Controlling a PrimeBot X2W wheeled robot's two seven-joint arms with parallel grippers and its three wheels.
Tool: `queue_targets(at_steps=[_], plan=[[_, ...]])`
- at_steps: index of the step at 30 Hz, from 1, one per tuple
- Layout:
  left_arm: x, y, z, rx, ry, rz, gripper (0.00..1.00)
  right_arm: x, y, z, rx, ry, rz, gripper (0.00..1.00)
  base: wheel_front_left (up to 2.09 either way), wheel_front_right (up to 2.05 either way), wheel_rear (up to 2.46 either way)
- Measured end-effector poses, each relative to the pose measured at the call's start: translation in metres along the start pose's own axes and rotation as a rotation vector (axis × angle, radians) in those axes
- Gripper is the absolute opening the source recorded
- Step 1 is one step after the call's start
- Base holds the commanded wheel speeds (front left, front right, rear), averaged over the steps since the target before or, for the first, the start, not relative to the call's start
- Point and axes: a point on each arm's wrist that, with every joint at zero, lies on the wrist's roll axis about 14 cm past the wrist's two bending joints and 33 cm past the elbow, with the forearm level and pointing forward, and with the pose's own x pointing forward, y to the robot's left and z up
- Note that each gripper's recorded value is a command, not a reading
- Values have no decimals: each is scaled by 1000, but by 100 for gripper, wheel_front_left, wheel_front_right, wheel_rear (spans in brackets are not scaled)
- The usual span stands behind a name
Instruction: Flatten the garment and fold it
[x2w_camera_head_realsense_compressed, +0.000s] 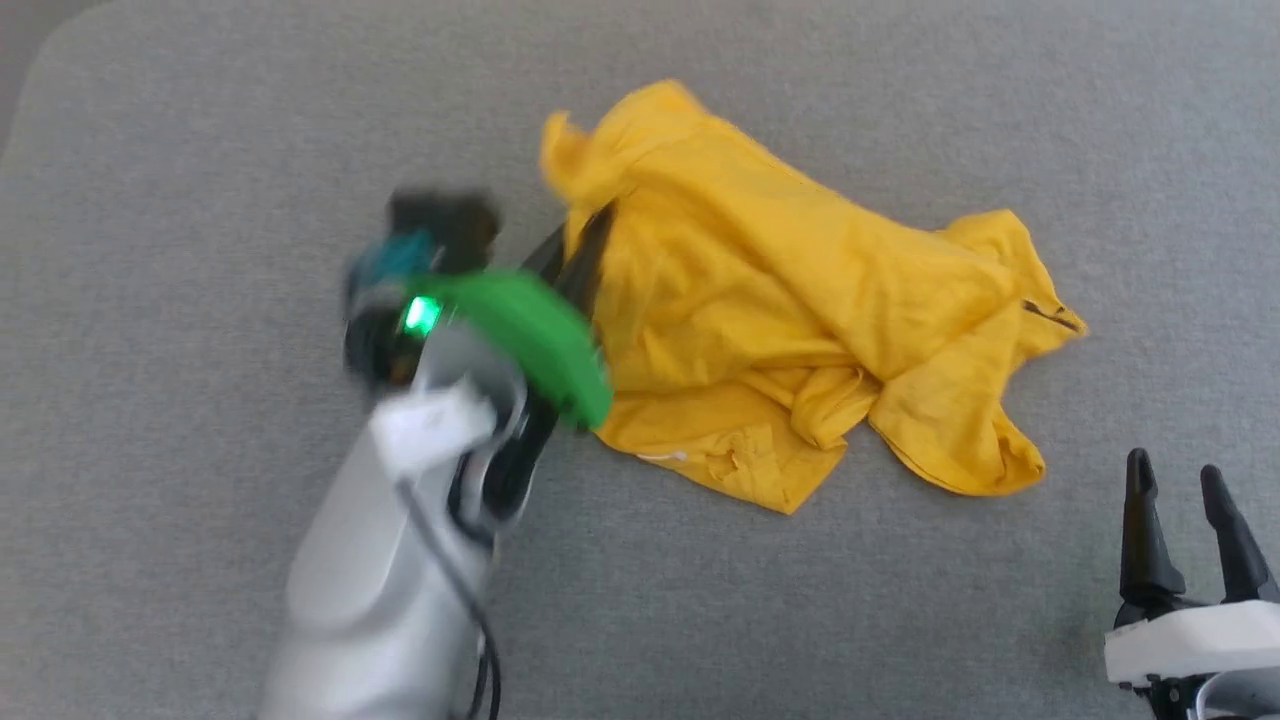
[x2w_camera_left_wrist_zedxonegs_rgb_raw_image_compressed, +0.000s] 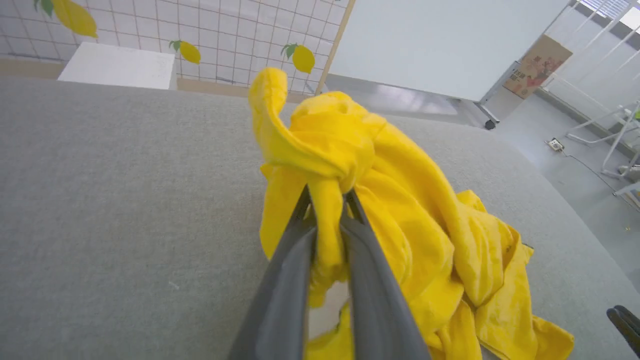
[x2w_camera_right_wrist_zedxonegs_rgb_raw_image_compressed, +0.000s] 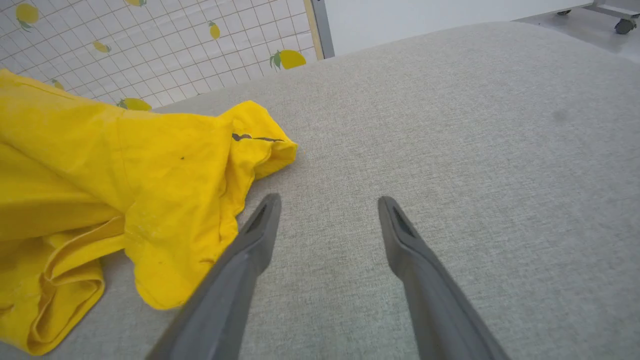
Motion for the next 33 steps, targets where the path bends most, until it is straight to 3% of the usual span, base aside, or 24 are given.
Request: queue_targets(at_steps=[2, 4, 6, 8, 9, 13, 17, 24, 33], plan=[[-25, 17, -13, -75, -17, 82, 5, -2, 3, 1, 2, -1, 11, 100, 0, 0, 0], [-51, 38, -36, -144, 6, 184, 31, -3, 6, 0, 2, 5, 19, 100, 0, 0, 0], [-82, 59, -66, -210, 45, 296, 65, -3, 9, -1, 2, 10, 30, 100, 0, 0, 0], [-106, 74, -90, -257, 81, 382, 85, -2, 12, -2, 3, 15, 41, 100, 0, 0, 0], [-116, 78, -100, -271, 99, 412, 99, -2, 14, -1, 2, 15, 44, 100, 0, 0, 0], [-131, 82, -106, -338, 69, 456, 100, -1, 19, 2, -4, 14, 61, 100, 0, 0, 0], [-135, 84, -86, -326, -5, 471, 100, -2, 24, 5, -7, 11, 77, 100, 0, 0, 0], [-136, 106, -36, -150, -64, 479, 100, -5, 35, 6, -4, 10, 112, 100, 0, 0, 0], [-91, 112, -53, 15, 202, 393, 100, -4, 28, -4, -6, 43, 90, 100, 0, 0, 0]])
